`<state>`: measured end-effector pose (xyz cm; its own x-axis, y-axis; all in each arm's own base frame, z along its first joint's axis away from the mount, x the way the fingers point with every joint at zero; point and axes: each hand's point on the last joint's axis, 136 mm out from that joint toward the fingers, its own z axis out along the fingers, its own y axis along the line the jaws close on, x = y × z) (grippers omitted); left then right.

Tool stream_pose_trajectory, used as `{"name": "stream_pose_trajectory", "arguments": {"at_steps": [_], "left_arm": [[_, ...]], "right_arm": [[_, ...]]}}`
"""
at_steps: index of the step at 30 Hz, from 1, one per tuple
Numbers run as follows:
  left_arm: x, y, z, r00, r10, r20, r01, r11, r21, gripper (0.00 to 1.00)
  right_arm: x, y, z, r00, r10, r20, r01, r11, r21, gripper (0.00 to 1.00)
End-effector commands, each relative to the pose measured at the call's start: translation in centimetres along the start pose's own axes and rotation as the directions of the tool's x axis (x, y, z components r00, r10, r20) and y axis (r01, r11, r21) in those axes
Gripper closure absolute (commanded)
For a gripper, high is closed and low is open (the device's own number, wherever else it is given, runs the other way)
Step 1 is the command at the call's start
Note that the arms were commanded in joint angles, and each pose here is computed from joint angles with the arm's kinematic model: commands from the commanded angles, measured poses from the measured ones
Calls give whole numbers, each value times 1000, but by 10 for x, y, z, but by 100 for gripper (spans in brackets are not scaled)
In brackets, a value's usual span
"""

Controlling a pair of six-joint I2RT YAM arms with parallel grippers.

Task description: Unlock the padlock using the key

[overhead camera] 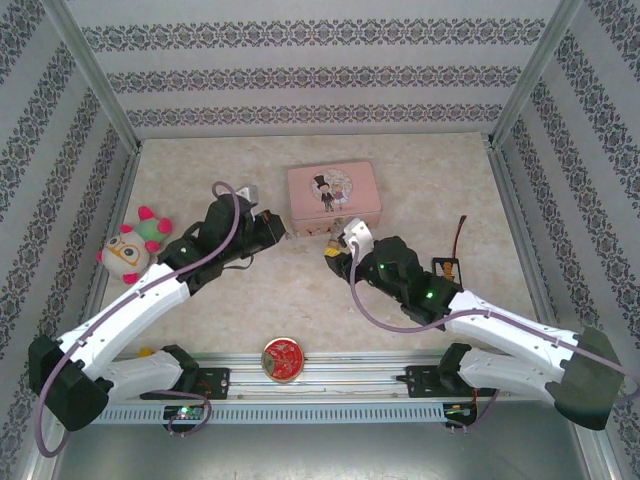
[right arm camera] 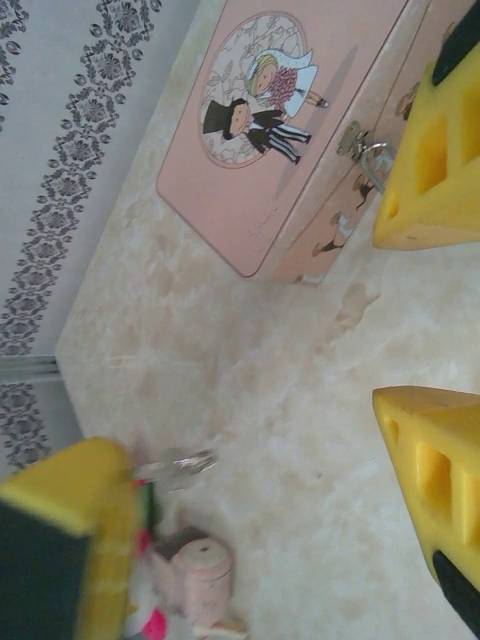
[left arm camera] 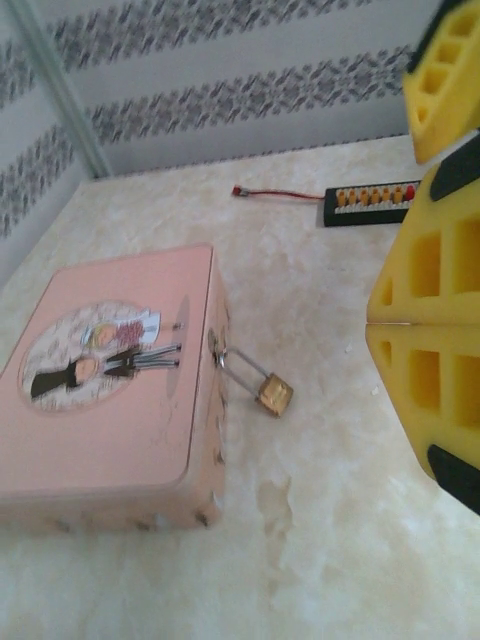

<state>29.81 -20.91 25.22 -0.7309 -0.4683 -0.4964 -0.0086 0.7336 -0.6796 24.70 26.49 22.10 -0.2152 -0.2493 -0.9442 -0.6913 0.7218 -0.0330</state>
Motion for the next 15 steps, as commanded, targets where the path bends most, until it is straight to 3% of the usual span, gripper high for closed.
{"name": "stream_pose_trajectory", "arguments": {"at_steps": [1, 5, 15], "left_arm": [[8, 21, -5, 996, -81, -41, 71, 978, -197, 100], [15, 20, 3, 991, -104, -79, 81, 963, -258, 100], [16, 17, 15, 989, -133, -69, 113, 964, -239, 100]], "right_arm": [[-8, -6, 1, 993, -98, 68, 95, 994, 51, 59], [-17, 0, 3, 983, -137, 120, 134, 990, 33, 59], [-42, 26, 14, 936, -277, 216, 271, 961, 59, 62]]}}
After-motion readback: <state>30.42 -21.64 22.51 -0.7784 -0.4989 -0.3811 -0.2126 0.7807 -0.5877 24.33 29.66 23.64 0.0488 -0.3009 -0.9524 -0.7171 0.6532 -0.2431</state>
